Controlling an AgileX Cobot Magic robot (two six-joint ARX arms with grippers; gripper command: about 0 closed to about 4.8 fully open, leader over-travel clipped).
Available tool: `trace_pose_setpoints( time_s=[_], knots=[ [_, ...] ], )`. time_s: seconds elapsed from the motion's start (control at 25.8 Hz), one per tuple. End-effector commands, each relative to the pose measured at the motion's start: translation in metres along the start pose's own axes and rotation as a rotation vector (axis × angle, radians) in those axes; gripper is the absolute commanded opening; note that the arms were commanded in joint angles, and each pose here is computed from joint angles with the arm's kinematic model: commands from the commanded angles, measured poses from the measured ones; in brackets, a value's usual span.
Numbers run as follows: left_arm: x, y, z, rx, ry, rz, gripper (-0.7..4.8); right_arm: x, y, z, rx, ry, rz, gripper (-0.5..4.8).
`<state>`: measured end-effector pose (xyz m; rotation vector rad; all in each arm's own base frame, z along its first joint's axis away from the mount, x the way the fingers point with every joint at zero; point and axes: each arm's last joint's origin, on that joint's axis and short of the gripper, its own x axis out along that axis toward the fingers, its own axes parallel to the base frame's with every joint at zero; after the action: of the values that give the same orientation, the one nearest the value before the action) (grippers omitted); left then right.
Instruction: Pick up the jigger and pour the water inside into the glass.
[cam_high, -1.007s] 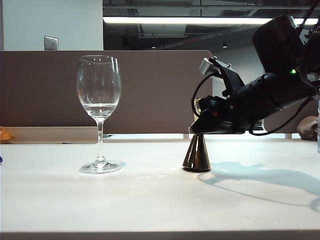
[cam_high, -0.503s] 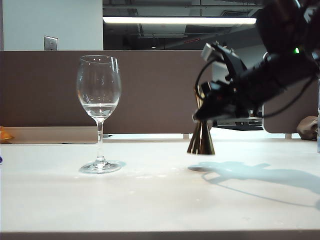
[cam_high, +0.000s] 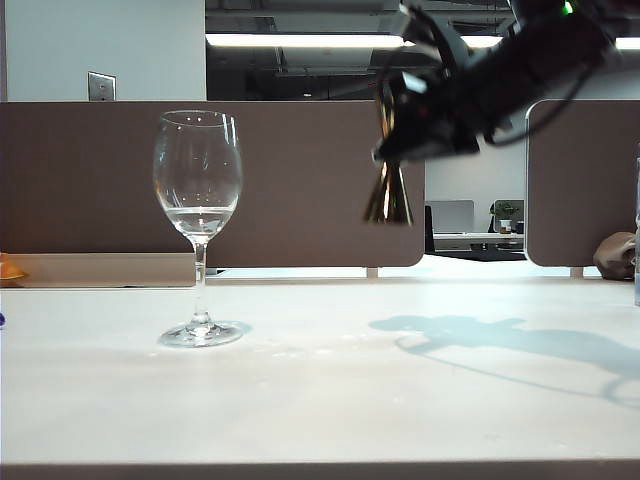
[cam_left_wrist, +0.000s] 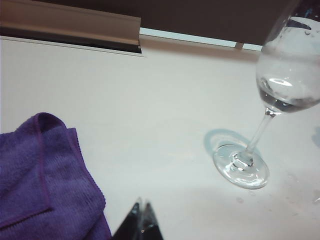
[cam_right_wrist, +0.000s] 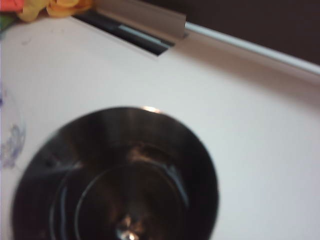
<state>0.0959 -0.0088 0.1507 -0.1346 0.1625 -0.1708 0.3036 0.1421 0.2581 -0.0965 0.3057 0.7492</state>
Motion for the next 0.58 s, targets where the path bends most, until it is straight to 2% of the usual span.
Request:
trace_pose_setpoints(
  time_s=[0.04, 0.31, 0.58],
  knots=[
    [0.0, 0.0, 0.001, 0.003, -0.012, 0.0, -0.05, -0.003, 0.0, 0.021, -0.01, -0.018, 0.002, -0.06],
    [0.0, 0.0, 0.001, 0.003, -0.011, 0.0, -0.05, -0.006, 0.009, 0.069, -0.076, -0.052, -0.013, -0.06],
    [0.0, 0.0, 0.001, 0.003, -0.012, 0.0, -0.05, 0.001, 0.016, 0.08, -0.077, -0.026, -0.009, -0.06]
  ],
)
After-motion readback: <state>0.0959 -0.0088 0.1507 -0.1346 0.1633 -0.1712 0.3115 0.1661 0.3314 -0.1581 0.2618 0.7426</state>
